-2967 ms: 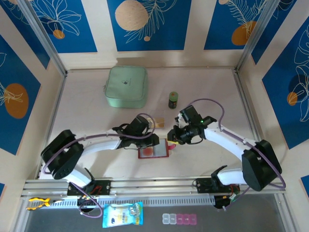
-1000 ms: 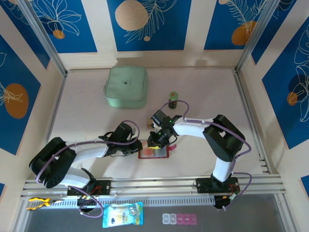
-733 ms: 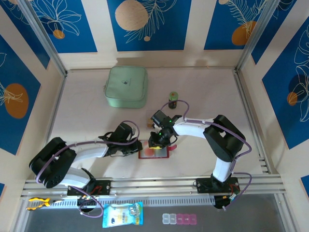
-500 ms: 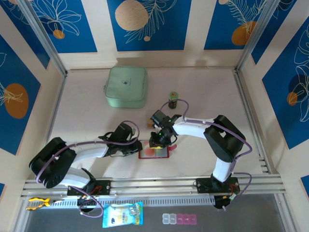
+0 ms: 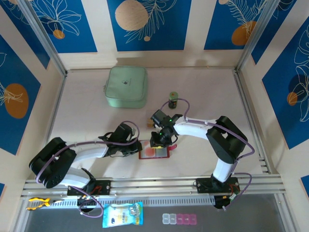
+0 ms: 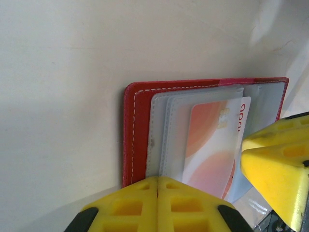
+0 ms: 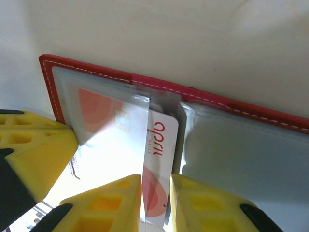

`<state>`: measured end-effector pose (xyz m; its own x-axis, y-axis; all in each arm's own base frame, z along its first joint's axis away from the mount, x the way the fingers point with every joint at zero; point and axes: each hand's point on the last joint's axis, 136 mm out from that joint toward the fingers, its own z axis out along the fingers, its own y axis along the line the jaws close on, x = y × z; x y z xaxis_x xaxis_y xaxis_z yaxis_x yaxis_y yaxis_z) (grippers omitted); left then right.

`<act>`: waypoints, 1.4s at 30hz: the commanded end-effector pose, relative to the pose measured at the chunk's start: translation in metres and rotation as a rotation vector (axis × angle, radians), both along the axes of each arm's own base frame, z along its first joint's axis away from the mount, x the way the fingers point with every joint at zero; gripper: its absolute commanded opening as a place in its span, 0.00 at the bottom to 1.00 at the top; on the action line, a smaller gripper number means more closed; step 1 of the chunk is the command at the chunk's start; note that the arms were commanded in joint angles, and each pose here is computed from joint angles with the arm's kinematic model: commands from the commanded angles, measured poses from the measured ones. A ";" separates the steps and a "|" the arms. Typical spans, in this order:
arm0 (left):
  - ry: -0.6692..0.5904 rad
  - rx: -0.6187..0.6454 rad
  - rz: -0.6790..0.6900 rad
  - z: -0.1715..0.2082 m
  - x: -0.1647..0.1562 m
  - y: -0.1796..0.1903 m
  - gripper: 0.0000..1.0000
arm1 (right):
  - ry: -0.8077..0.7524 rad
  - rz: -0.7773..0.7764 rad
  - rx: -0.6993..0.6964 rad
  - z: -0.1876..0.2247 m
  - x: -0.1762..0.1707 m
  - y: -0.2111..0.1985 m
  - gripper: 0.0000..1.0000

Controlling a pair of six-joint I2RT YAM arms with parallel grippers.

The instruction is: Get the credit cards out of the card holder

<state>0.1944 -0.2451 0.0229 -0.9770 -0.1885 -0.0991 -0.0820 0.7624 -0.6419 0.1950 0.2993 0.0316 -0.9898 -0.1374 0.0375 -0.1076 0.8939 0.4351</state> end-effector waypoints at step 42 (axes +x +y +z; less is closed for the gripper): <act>0.088 0.016 -0.047 -0.016 -0.010 -0.003 0.04 | 0.109 -0.004 0.085 -0.019 -0.016 0.013 0.24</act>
